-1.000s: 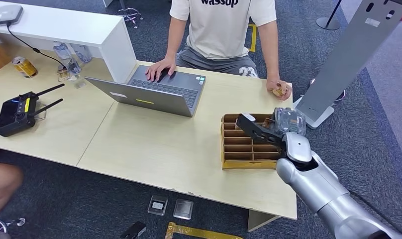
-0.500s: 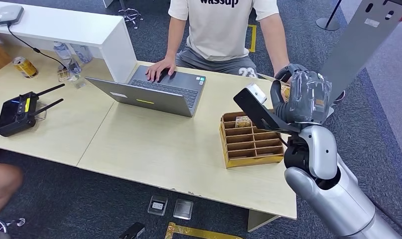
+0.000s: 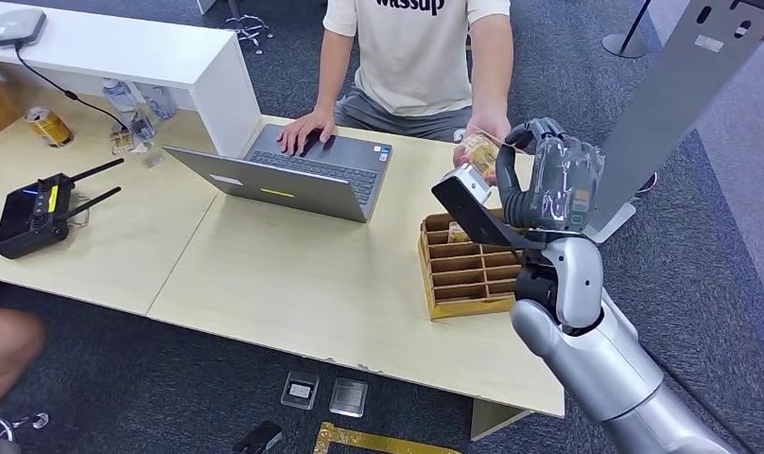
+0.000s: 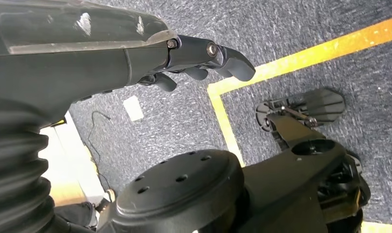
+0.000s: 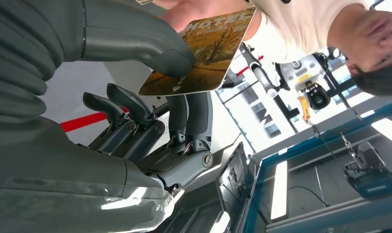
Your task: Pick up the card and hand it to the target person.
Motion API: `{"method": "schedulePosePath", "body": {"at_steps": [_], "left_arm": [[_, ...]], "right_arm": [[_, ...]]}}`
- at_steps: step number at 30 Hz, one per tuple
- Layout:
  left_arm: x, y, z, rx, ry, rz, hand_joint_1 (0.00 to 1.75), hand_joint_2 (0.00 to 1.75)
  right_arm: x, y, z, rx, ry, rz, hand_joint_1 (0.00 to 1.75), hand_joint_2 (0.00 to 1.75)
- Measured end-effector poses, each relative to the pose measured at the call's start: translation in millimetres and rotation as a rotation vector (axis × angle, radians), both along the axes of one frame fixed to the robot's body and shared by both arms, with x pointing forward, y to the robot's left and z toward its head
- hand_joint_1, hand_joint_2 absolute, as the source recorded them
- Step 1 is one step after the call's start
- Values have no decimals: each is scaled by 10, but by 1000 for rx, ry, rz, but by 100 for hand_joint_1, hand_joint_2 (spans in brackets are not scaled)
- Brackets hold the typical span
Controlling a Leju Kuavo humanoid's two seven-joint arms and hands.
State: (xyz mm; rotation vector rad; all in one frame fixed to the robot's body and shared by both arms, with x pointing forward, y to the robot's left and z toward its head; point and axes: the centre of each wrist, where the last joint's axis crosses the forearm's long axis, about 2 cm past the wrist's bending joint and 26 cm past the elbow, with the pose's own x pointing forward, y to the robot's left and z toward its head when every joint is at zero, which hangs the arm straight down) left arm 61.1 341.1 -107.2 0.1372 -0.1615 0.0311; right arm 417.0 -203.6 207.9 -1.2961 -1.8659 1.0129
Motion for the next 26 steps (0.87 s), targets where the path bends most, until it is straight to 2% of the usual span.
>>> {"method": "schedulePosePath", "body": {"at_steps": [5,14,18,19,23,26], "left_arm": [[44,-30,4,-4,-7,-11,0,175],[58,-41,5,-8,-8,-19,0,175],[60,-47,5,-21,-10,-33,0,175],[61,-48,5,-24,-10,-37,0,175],[58,-49,4,-24,-22,-42,0,0],[46,-46,3,-14,-20,-20,0,0]], "right_arm": [[78,-21,-195,-29,37,-39,175,175],[73,-33,-422,-105,91,-79,175,175],[57,-50,-481,-153,92,-87,0,175],[51,-53,-494,-162,92,-87,0,175],[21,-55,-545,-180,94,-69,0,175],[-4,-36,-562,-142,104,-22,0,175]]}}
